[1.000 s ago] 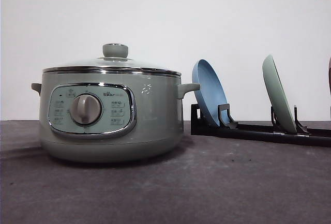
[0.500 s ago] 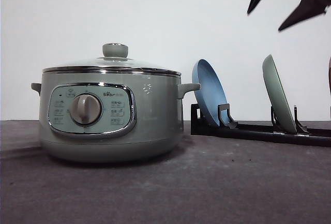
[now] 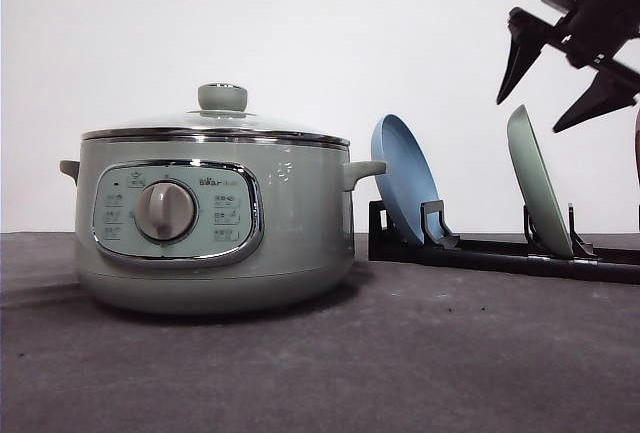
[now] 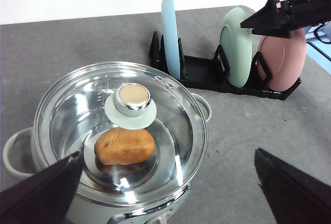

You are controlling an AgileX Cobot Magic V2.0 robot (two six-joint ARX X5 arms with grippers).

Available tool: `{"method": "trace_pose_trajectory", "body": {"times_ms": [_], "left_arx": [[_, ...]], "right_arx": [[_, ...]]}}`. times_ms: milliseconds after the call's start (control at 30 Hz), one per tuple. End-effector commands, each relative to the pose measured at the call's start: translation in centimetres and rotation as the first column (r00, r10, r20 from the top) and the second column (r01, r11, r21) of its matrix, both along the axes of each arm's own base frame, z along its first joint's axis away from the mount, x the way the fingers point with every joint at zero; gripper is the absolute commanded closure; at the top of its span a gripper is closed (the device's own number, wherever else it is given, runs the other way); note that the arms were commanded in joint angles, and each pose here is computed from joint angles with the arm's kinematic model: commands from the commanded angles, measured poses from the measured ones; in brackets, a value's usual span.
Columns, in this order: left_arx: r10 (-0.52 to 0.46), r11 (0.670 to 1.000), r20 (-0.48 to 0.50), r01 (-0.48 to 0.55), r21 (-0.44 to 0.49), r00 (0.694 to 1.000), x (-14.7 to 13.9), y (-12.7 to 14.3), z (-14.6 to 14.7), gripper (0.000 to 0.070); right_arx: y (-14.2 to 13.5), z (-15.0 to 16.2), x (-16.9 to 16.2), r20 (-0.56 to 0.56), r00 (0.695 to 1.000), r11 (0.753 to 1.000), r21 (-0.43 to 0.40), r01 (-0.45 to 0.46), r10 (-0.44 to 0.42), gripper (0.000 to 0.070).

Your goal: Transfer potato from steamer to green plate

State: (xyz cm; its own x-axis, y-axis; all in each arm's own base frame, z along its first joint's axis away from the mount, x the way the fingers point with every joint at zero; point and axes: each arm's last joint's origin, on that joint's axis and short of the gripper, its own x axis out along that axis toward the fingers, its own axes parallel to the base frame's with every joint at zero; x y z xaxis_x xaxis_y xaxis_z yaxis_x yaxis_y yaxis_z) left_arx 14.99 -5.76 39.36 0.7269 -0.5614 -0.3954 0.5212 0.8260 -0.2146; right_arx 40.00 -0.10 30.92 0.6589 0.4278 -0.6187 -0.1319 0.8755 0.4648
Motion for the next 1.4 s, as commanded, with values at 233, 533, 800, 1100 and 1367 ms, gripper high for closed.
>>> {"method": "trace_pose_trajectory", "body": {"times_ms": [233,533,800,1100,1367], "left_arx": [[-0.016,1.0,0.024,0.016,0.003,1.0,0.1,-0.1,0.5,0.0025],[-0.02,1.0,0.03,0.02,0.011,0.999,0.1,-0.1,0.5,0.0025],[-0.02,1.0,0.03,0.02,0.011,0.999,0.1,-0.1,0.5,0.0025],[-0.02,1.0,0.025,0.02,0.013,0.999,0.1,-0.1,0.5,0.0025],[-0.021,1.0,0.001,0.021,0.021,1.0,0.0,-0.1,0.2,0.0025]], "right_arx": [[0.3,-0.1,1.3,0.043,0.999,0.999,0.032,-0.016,0.014,0.0341],[0.3,-0.2,1.2,0.035,0.999,0.999,0.034,-0.015,0.014,0.0564],[0.3,-0.3,1.2,0.028,1.0,0.999,0.036,-0.013,0.012,0.0695],[0.1,0.6,0.9,0.038,0.999,0.992,0.123,-0.026,0.022,0.0695],[0.2,5.8,-2.2,0.186,0.981,0.986,0.145,-0.086,0.059,0.0695]]}}
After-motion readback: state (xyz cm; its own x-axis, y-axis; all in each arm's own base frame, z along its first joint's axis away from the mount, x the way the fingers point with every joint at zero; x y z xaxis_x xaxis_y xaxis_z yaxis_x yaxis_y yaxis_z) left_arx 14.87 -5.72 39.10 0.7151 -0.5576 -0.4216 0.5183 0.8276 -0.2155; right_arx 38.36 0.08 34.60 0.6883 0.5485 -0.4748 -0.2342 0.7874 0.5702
